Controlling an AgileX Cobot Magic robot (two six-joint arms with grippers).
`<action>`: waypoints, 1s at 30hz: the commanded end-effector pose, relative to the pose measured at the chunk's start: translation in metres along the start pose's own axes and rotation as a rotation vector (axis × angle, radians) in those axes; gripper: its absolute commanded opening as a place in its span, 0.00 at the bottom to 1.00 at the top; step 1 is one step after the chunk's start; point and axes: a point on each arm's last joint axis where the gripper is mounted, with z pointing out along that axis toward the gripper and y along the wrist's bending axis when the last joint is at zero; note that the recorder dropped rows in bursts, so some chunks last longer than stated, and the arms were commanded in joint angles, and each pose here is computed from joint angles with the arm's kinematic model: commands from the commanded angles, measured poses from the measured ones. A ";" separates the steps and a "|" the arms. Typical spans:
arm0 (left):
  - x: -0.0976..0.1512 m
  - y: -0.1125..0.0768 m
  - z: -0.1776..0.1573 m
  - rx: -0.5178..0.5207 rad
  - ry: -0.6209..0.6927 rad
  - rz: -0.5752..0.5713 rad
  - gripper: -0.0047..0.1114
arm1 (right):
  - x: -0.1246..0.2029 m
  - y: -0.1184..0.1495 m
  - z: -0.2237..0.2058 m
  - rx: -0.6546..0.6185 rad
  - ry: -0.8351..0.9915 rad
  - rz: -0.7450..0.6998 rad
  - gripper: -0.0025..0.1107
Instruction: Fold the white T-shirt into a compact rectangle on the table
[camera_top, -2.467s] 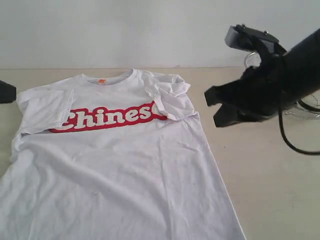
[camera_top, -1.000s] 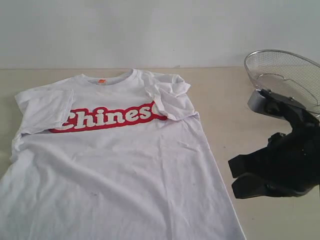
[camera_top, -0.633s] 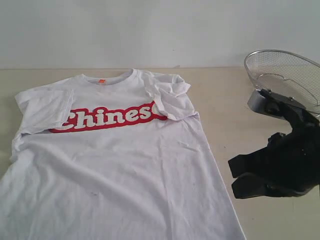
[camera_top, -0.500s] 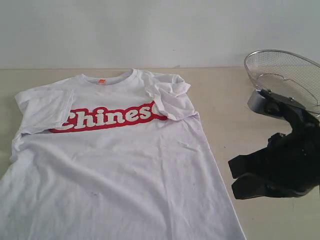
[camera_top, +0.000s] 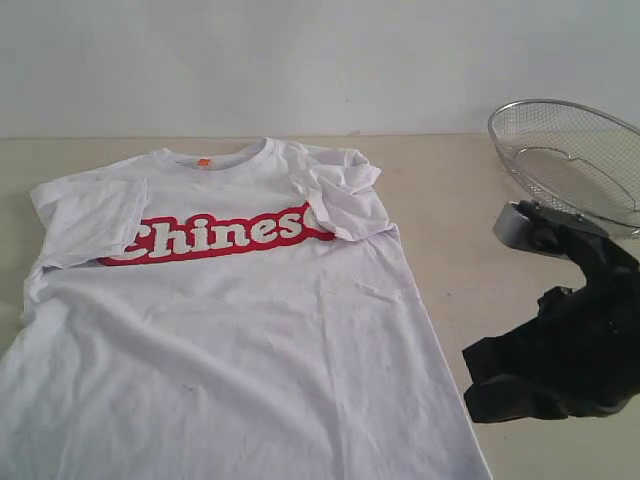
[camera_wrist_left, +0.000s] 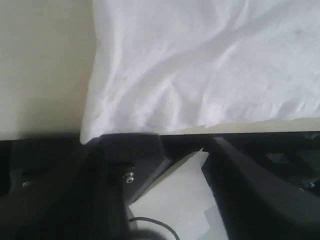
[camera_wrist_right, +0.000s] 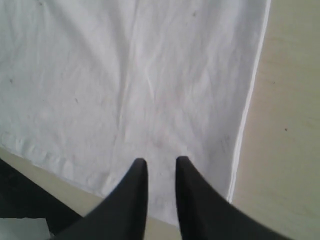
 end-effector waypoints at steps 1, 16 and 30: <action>-0.006 0.001 0.009 0.009 0.043 -0.002 0.53 | 0.000 -0.004 0.000 0.027 -0.010 -0.022 0.37; -0.017 0.007 0.026 0.011 0.085 0.008 0.53 | 0.008 -0.025 0.039 0.049 0.152 0.122 0.46; -0.036 0.018 0.046 -0.036 0.078 -0.010 0.53 | 0.007 -0.026 0.040 0.056 0.143 0.123 0.46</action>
